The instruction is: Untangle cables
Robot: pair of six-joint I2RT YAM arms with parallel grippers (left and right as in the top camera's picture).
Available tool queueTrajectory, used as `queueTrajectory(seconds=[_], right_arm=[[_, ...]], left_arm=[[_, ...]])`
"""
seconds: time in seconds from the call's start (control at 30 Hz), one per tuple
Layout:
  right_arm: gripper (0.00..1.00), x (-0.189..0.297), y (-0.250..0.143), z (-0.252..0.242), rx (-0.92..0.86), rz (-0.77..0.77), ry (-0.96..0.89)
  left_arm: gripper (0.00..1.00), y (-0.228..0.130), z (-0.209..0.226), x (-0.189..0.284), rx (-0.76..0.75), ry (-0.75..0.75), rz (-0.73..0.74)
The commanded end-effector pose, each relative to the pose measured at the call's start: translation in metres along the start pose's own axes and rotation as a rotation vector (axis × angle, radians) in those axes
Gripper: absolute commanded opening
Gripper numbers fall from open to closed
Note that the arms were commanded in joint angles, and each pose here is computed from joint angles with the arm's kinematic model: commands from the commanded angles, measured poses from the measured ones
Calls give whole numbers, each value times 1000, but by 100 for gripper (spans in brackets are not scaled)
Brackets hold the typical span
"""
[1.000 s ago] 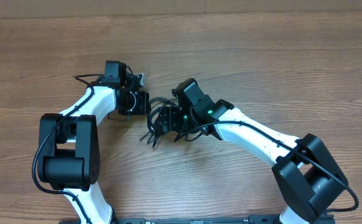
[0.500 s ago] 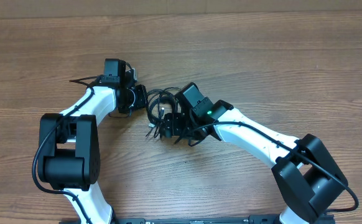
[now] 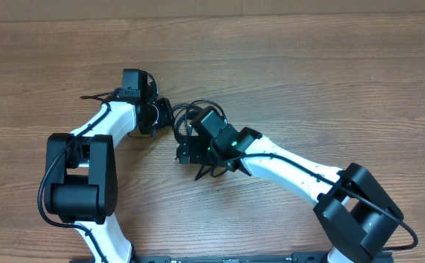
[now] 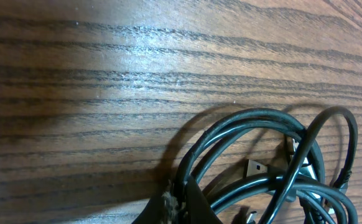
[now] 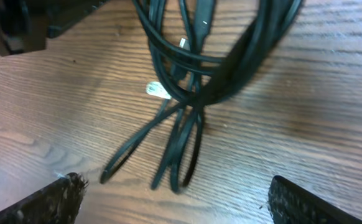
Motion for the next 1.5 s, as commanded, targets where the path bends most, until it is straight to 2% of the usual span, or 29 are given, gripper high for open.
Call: queueTrajectory(seconds=[0.0,0.27,0.5,0.57,0.67,0.83,0.93,1.13,1.33,1.47], right_arm=[[92,-11,0,4,10,-71,-39],[91,-56,-4,-1,23,-77,-40],[91,-60,-3,0,23,-80,-25],[84,-60,-2,0,23,-80,-24],[68,-60,-3,0,23,-80,-25],[53,-60,-3,0,23,-80,-25],[33,-60,-3,0,23,-80,-25],[6,-60,-3,0,23,-78,-24],[4,-48,1,5,22,-15,48],[4,-29,10,10,63,69,177]], left_arm=[[4,-7,11,-8,36,52,19],[4,-7,12,-8,36,52,20],[4,-7,12,-8,36,53,21],[4,-7,12,-8,36,53,22],[4,-8,12,-8,36,54,23],[5,-8,12,-8,37,54,24],[4,-8,12,-8,37,54,25],[4,-8,12,-8,36,55,25],[4,-8,12,-8,21,59,28],[4,-8,12,-8,15,59,28]])
Point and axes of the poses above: each gripper's point midway between its finger pads, its own x axis back along the fingers, its own z axis along the line the jaws close on, y = z × x, the point moved 9 cm from there along x, back along the fingers, and after that the axes turned 5 degrees about -x, right-handed, at the moved point
